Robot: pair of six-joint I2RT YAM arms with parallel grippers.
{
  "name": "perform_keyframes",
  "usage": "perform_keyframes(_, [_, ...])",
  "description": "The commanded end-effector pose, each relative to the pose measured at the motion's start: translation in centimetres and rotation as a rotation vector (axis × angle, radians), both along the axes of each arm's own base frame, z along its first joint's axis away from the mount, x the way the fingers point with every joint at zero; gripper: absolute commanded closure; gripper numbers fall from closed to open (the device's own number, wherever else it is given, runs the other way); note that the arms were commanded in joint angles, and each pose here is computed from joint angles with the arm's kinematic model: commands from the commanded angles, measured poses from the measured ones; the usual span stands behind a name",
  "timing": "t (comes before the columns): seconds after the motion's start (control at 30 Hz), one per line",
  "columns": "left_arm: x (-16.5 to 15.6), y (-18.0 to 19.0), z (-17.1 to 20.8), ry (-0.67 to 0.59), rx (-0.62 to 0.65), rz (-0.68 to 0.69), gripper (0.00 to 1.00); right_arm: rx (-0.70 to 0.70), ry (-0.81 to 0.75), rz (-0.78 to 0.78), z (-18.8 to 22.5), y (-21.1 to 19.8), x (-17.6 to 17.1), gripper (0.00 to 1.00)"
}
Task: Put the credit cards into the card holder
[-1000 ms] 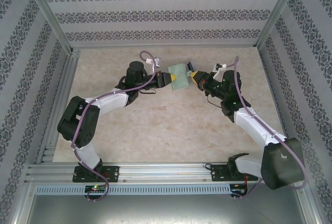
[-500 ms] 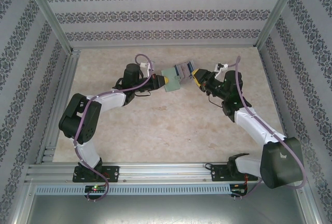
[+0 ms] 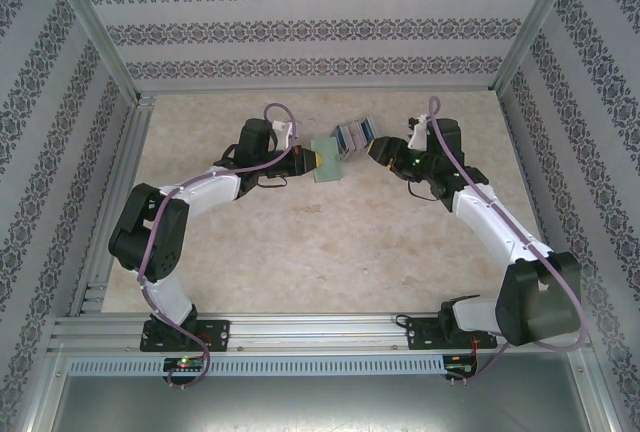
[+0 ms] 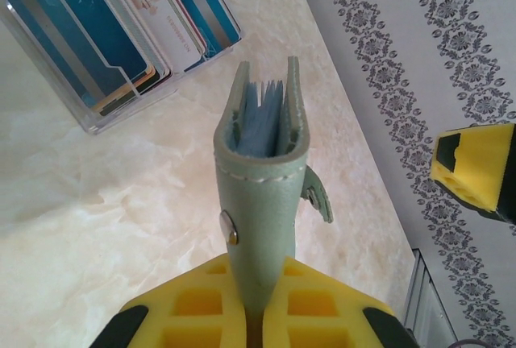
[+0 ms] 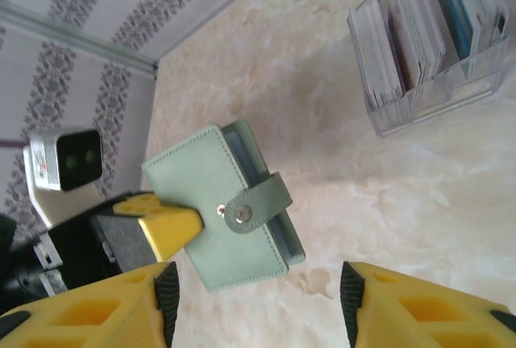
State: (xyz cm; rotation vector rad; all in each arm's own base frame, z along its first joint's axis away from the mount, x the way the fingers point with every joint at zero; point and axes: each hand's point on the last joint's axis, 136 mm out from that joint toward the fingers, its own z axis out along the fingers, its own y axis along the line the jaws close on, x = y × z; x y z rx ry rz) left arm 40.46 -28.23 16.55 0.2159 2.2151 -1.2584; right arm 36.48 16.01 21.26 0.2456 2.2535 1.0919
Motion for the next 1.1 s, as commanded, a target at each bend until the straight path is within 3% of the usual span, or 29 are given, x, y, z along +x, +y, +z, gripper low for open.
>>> perform_keyframes(0.0, [-0.1,-0.3,2.2,-0.061,0.006,-0.044,1.00,-0.041,-0.017,0.110,0.4,0.4,-1.0,0.41])
perform_keyframes(0.2, [-0.4,-0.4,2.0,-0.058,0.022,-0.076,1.00,0.027,-0.034,0.268,1.7,2.3,-2.3,0.29])
perform_keyframes(0.33, [-0.6,-0.6,2.4,-0.058,0.012,-0.101,1.00,0.024,-0.026,0.283,1.0,2.5,-2.4,0.26])
perform_keyframes(0.97, [-3.1,-2.7,7.9,-0.095,-0.214,-0.280,1.00,0.026,0.047,0.359,-2.3,5.4,-1.6,0.27])
perform_keyframes(1.07, [-3.2,-2.7,8.5,-0.101,-0.231,-0.289,1.00,0.049,0.033,0.384,-1.7,6.0,-1.7,0.38])
